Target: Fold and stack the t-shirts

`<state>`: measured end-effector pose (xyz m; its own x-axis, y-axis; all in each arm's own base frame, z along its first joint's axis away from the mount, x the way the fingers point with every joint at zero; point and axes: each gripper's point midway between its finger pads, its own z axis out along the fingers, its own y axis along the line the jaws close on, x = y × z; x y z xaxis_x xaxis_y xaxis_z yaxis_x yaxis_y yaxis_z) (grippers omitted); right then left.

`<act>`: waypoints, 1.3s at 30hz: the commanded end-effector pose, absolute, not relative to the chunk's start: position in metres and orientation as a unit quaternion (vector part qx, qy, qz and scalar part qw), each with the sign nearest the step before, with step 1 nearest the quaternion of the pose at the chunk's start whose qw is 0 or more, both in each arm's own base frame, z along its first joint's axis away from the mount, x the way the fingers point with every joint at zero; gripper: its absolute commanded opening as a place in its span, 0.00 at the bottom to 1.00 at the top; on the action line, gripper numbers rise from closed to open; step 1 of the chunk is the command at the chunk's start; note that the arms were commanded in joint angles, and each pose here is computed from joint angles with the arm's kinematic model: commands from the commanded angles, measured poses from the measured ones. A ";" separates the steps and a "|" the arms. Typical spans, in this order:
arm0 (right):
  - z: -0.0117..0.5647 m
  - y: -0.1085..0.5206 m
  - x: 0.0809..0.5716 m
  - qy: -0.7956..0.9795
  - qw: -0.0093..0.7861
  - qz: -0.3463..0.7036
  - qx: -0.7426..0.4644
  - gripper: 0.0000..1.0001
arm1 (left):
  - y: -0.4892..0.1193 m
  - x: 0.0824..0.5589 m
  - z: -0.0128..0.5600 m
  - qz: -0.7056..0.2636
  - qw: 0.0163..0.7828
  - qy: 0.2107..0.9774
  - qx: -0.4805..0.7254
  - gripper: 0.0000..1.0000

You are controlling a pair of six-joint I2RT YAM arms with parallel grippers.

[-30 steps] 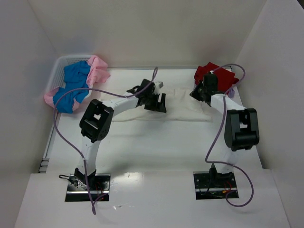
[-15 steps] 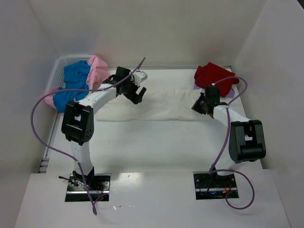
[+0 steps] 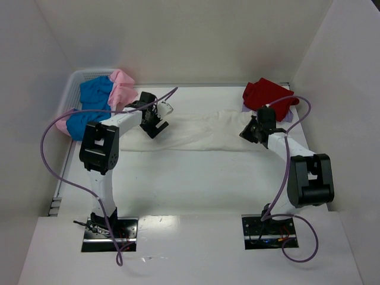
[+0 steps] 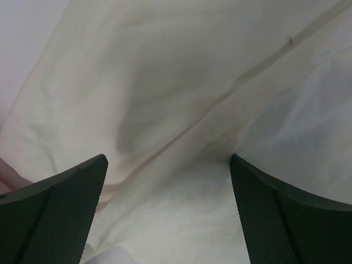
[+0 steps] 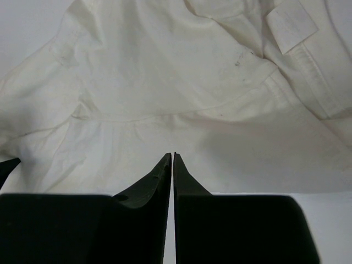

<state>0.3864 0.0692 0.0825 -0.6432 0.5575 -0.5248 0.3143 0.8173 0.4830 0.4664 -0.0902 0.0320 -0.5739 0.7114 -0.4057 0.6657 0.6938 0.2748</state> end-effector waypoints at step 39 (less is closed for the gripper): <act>0.050 0.093 0.410 0.920 0.317 0.069 0.222 0.49 | -0.237 0.191 0.045 -0.218 -0.012 0.931 0.291 1.00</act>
<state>0.3936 0.0865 0.0534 -0.7083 0.4783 -0.5192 0.3602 0.8774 0.3169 0.2118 -0.2205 0.0307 -0.8133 0.5733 -0.0990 0.5720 0.7568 -0.3164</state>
